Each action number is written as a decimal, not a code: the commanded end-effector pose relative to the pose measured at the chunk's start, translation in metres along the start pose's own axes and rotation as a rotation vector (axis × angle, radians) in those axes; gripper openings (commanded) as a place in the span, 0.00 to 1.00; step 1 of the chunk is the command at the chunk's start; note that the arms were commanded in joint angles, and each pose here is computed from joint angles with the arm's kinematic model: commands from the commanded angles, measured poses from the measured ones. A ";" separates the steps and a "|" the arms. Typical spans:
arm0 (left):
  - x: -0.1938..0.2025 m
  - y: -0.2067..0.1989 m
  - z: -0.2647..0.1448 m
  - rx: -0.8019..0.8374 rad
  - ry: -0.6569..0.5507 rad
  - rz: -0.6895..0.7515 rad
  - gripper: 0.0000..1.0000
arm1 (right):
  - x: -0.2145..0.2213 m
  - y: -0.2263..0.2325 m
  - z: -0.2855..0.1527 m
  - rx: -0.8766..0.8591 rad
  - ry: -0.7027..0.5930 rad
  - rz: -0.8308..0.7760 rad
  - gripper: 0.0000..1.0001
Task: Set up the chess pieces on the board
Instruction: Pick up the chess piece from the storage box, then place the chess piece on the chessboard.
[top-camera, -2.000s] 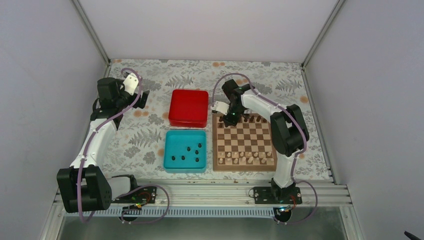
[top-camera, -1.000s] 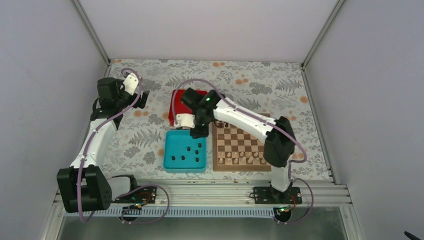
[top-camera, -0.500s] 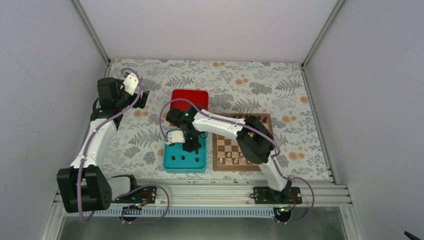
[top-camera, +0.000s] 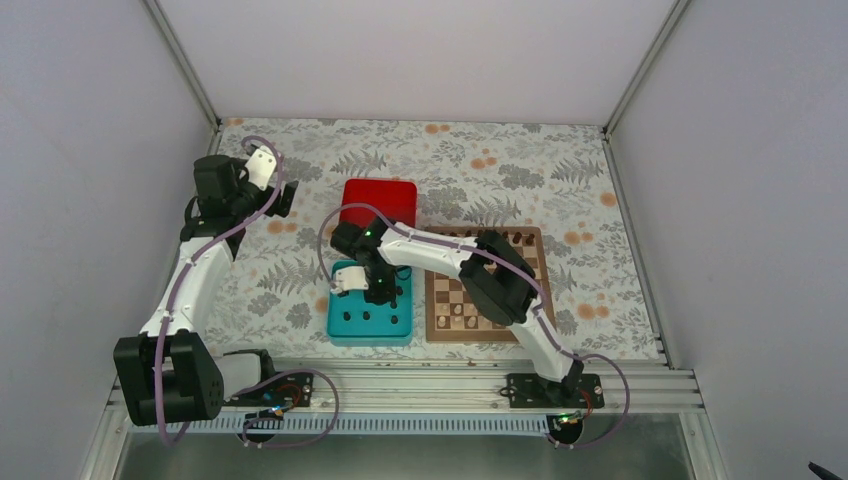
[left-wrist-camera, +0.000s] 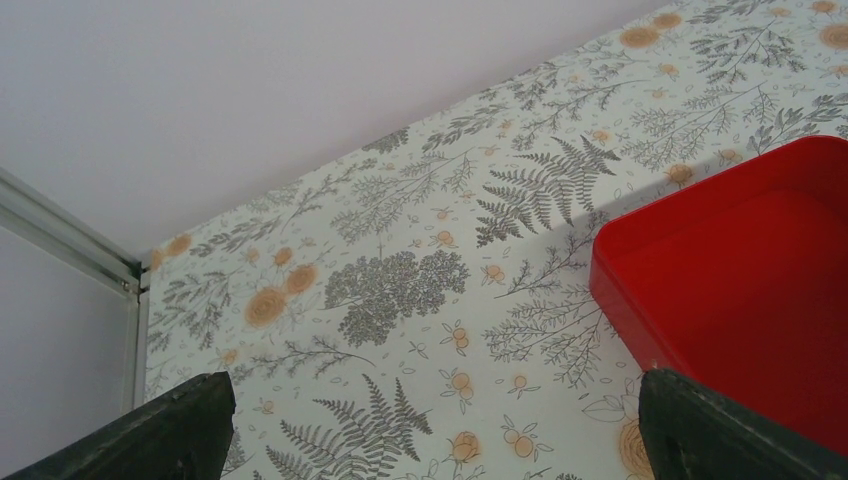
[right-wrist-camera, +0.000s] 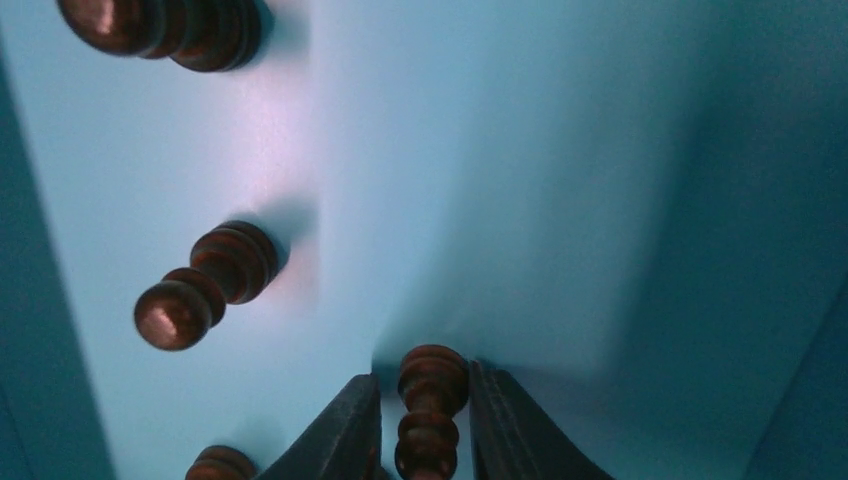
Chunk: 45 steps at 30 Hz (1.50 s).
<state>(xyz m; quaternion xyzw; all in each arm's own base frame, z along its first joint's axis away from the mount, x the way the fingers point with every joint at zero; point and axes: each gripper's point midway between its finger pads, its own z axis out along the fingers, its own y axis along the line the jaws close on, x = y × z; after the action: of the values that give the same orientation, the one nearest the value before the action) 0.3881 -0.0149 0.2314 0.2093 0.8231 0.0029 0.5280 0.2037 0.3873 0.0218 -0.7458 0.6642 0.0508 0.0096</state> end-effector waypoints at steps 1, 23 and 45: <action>0.001 -0.001 -0.001 0.007 -0.007 0.001 1.00 | -0.012 0.004 0.000 -0.011 -0.022 -0.017 0.21; 0.000 0.000 -0.001 0.007 -0.009 0.000 1.00 | 0.071 -0.022 -0.109 0.093 -0.111 0.189 0.06; 0.000 0.000 -0.001 0.009 -0.008 -0.002 1.00 | 0.218 -0.077 -0.066 0.066 -0.039 0.513 0.08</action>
<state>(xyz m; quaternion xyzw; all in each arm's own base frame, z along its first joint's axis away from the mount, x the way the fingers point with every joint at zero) 0.3880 -0.0137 0.2312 0.2079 0.8236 0.0036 0.5277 0.2991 0.1761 0.0751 -0.5511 0.8328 0.0439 0.0282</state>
